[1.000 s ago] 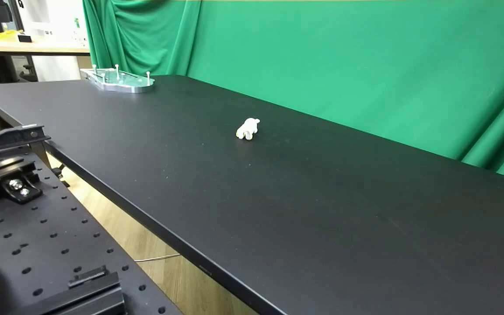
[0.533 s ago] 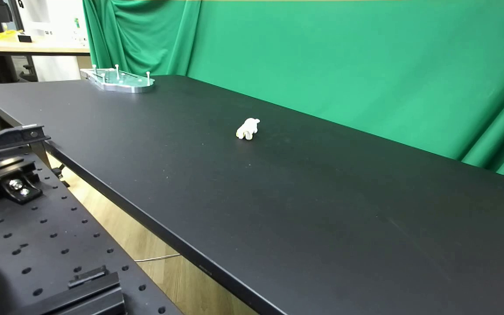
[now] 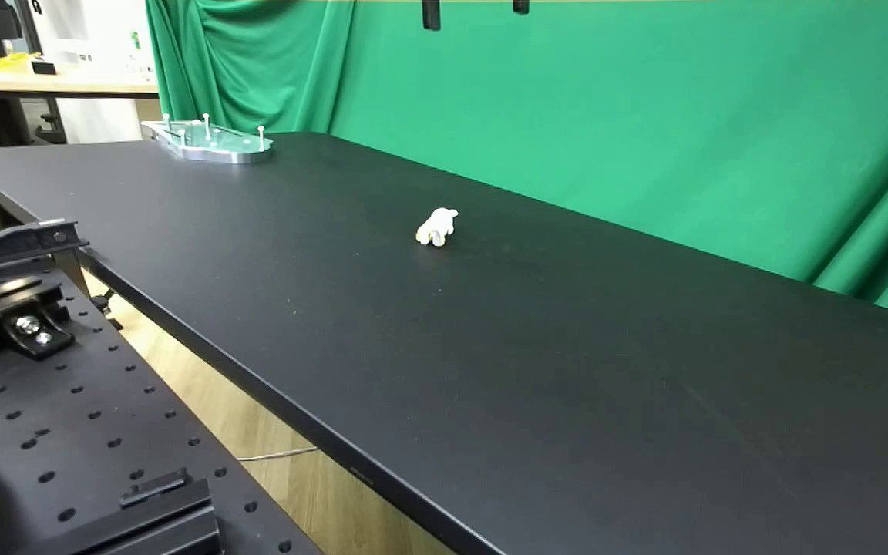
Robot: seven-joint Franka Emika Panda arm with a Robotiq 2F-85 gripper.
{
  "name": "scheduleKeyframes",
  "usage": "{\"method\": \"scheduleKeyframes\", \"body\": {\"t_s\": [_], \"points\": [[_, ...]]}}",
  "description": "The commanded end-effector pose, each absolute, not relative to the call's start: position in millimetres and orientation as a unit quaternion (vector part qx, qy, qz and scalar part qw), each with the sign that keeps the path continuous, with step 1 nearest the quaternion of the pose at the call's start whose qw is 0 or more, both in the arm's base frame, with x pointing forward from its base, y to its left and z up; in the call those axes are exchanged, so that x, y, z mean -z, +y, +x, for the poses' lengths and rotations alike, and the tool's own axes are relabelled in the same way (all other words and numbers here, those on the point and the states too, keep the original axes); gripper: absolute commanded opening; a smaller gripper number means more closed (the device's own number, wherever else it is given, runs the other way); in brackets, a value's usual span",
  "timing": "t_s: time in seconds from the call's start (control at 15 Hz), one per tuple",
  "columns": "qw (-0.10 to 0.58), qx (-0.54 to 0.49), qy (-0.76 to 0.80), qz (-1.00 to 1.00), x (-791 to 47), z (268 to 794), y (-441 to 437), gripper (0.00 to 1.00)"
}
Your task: Move the white object forward.
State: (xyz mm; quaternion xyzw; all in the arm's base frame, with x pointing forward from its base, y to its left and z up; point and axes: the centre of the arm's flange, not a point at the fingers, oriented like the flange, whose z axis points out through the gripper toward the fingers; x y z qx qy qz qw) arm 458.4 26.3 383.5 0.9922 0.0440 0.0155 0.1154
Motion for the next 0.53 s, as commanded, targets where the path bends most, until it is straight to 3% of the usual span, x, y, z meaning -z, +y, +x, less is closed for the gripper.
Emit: {"method": "scheduleKeyframes", "body": {"t_s": [0.0,0.47], "points": [[0.114,-0.004,0.001,0.993,-350,479,43,1.00],[0.092,0.033,0.016,0.995,-315,480,44,1.00]]}}
